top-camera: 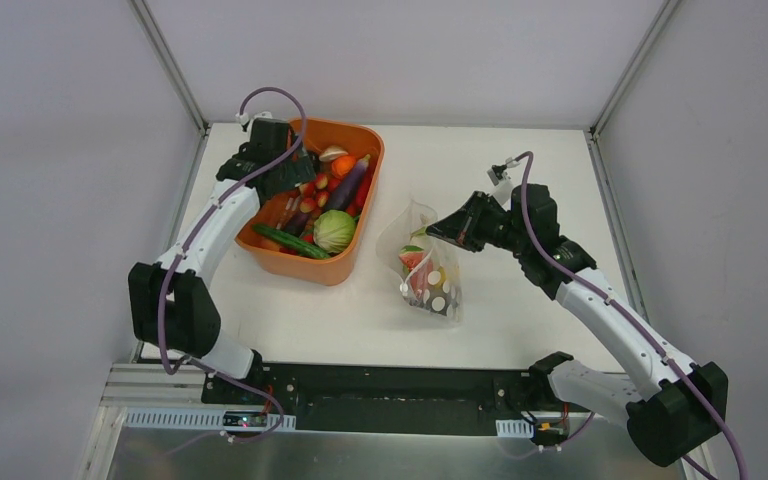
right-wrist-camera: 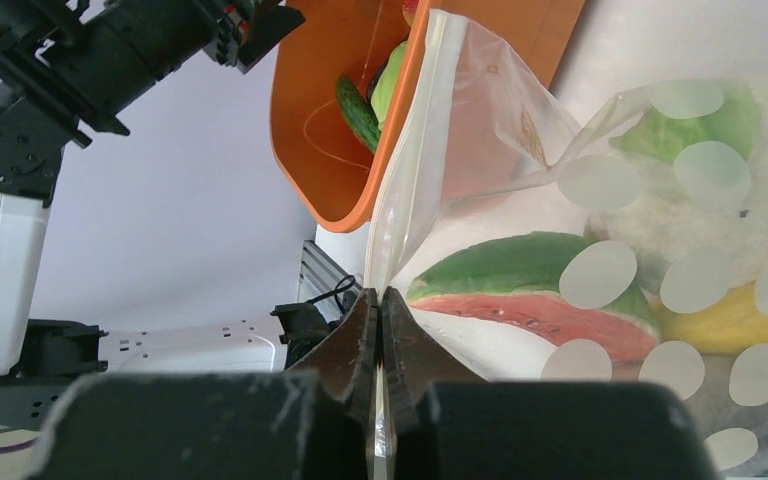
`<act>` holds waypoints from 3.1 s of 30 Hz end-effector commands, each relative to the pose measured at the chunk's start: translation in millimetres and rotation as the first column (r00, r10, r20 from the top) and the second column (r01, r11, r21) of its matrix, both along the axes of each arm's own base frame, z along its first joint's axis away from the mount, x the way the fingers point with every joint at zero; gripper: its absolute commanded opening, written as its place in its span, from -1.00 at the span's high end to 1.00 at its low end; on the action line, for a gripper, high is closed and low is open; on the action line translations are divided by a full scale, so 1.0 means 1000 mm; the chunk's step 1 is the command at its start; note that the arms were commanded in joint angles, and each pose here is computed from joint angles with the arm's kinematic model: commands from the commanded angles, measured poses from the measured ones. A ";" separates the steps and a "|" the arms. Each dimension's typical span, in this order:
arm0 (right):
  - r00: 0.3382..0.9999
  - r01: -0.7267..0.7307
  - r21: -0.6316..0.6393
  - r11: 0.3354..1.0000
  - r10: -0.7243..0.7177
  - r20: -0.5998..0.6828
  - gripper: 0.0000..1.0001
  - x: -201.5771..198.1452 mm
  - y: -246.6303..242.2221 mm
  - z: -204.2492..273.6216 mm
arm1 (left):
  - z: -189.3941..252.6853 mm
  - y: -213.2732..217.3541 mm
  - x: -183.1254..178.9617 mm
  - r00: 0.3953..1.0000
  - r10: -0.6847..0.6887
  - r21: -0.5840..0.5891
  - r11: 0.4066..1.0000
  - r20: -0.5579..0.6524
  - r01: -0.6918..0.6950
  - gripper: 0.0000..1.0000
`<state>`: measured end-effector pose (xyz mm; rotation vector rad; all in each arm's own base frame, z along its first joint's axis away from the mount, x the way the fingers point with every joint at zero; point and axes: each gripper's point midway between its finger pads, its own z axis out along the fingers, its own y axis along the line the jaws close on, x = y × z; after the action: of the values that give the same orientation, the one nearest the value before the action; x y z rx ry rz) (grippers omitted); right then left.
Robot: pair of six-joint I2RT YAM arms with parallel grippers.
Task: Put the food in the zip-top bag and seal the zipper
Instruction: Pick up the fake vegetable from the bin, then place the fake vegetable in the zipper food storage bag.
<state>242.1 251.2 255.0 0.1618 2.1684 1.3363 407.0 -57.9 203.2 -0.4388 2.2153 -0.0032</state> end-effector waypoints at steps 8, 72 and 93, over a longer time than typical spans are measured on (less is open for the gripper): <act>0.998 -0.006 0.030 1.000 0.004 0.056 1.00 0.002 0.002 0.017 | 0.016 0.028 0.057 0.933 0.314 -0.103 0.949 0.177 -0.299 -0.98; 0.999 -0.015 0.044 0.999 0.013 0.052 0.99 -0.003 0.003 0.017 | 0.117 -0.153 -0.117 0.813 -0.351 -0.468 0.682 0.465 0.562 0.56; 0.995 0.011 0.062 0.998 -0.017 0.098 0.99 -0.004 -0.003 0.027 | 0.070 -0.274 -0.143 0.762 -0.558 -0.508 0.575 0.329 0.641 0.56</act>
<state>237.1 247.9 259.9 0.1644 2.1413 1.3447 268.7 -318.7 259.0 0.0109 2.0948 -1.0770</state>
